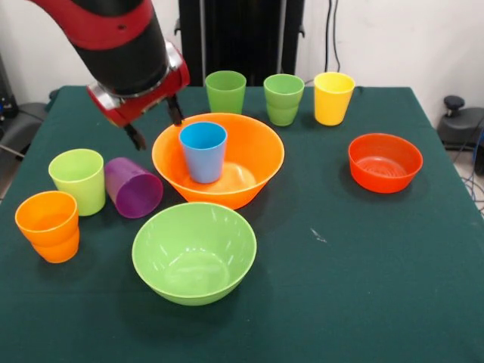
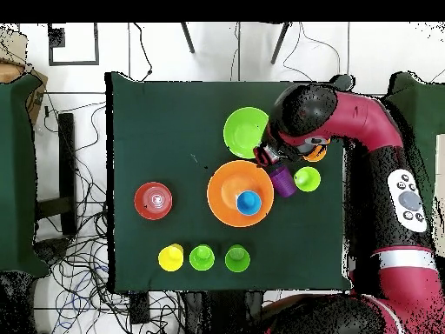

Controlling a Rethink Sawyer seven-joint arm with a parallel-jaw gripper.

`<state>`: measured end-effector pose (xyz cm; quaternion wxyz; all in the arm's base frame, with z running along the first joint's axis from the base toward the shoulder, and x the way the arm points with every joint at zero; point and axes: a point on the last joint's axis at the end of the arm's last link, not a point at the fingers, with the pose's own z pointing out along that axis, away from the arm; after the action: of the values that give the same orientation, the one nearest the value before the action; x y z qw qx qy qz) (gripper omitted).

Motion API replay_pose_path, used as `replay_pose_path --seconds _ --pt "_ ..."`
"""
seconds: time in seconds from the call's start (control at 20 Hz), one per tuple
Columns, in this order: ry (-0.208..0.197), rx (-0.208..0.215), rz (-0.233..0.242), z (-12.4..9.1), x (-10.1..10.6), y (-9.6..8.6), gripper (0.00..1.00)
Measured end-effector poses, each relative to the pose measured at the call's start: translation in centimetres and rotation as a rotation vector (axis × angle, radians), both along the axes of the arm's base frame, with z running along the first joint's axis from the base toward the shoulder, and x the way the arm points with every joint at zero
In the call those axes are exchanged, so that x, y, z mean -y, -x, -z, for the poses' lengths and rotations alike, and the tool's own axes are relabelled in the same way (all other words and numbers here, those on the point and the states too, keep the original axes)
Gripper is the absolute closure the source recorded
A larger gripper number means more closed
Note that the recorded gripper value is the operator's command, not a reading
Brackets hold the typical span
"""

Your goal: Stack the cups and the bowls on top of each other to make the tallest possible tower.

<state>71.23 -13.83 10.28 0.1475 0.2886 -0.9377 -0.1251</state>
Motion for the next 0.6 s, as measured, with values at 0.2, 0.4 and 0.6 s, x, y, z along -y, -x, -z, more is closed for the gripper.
replay_pose_path --seconds 0.2,0.4,0.6 --pt "-0.001 0.053 -0.002 1.6 -0.8 -0.6 0.0" --pt "-0.004 0.089 -0.004 2.9 -1.5 -1.0 0.0" --pt "-0.011 0.107 -0.002 3.6 -2.1 -1.2 0.0"
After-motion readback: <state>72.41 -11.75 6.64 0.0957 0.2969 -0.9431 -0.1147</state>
